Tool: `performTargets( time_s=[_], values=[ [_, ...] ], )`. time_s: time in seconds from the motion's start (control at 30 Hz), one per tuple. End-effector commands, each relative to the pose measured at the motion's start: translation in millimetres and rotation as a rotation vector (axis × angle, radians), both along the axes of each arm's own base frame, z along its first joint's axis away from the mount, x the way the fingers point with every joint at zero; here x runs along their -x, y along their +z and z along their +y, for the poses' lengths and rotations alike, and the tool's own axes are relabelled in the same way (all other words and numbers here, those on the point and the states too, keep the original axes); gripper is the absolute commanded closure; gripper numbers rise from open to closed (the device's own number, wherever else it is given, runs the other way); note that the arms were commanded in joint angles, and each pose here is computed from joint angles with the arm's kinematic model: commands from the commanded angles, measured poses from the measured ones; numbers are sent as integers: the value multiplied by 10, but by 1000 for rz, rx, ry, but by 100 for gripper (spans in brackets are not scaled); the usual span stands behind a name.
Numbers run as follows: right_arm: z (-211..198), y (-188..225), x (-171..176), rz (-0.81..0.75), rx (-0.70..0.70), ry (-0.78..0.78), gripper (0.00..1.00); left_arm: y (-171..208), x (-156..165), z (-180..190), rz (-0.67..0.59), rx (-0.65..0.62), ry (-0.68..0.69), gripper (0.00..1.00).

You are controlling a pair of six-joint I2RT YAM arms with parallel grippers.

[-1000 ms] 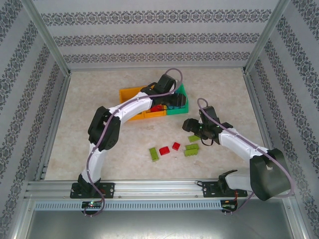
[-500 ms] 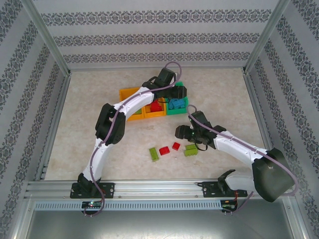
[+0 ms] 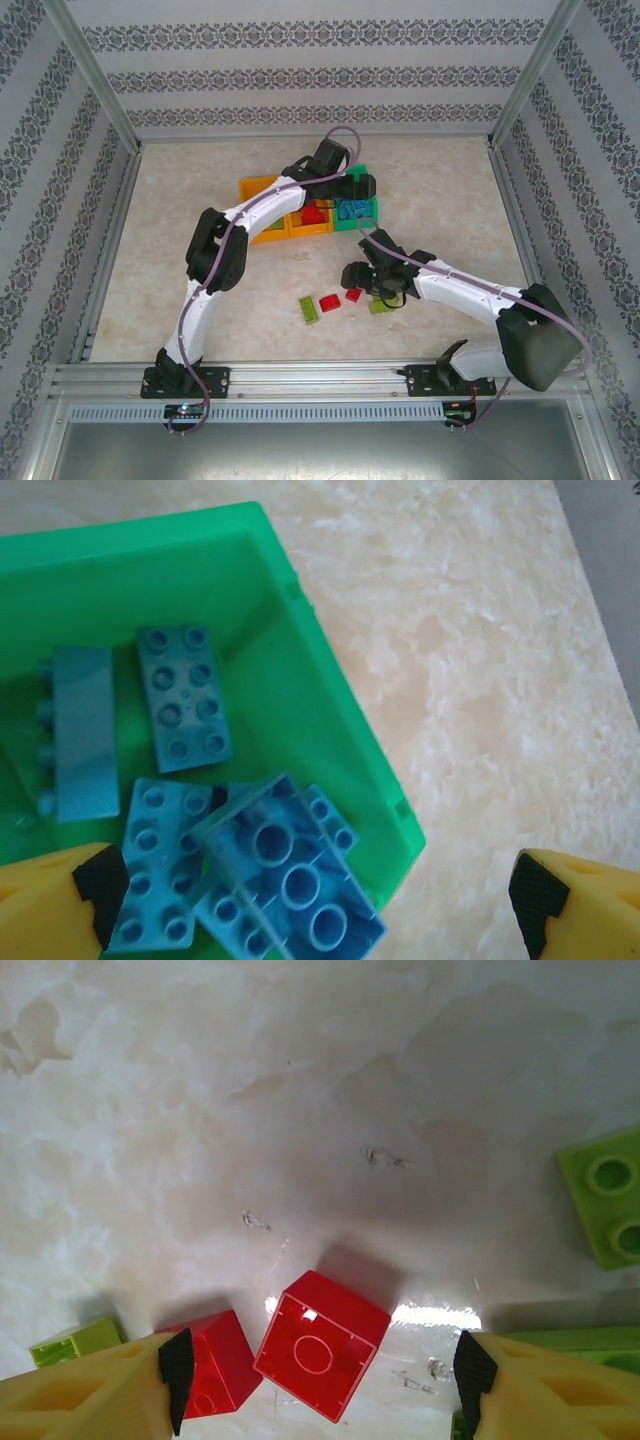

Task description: Sort the legos into containers by color

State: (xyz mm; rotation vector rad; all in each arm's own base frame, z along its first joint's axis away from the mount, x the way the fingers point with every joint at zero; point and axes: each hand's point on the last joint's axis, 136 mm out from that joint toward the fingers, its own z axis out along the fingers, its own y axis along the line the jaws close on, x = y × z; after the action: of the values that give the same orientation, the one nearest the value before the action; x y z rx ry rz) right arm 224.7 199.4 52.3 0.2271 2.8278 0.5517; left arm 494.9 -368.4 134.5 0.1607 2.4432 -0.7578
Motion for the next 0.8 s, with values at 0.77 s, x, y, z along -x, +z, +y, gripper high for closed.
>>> performTargets(
  time_s=[0.77],
  values=[
    [246, -200, 138, 127, 86, 35, 33, 549, 446, 714, -197, -94, 93, 1]
  ],
)
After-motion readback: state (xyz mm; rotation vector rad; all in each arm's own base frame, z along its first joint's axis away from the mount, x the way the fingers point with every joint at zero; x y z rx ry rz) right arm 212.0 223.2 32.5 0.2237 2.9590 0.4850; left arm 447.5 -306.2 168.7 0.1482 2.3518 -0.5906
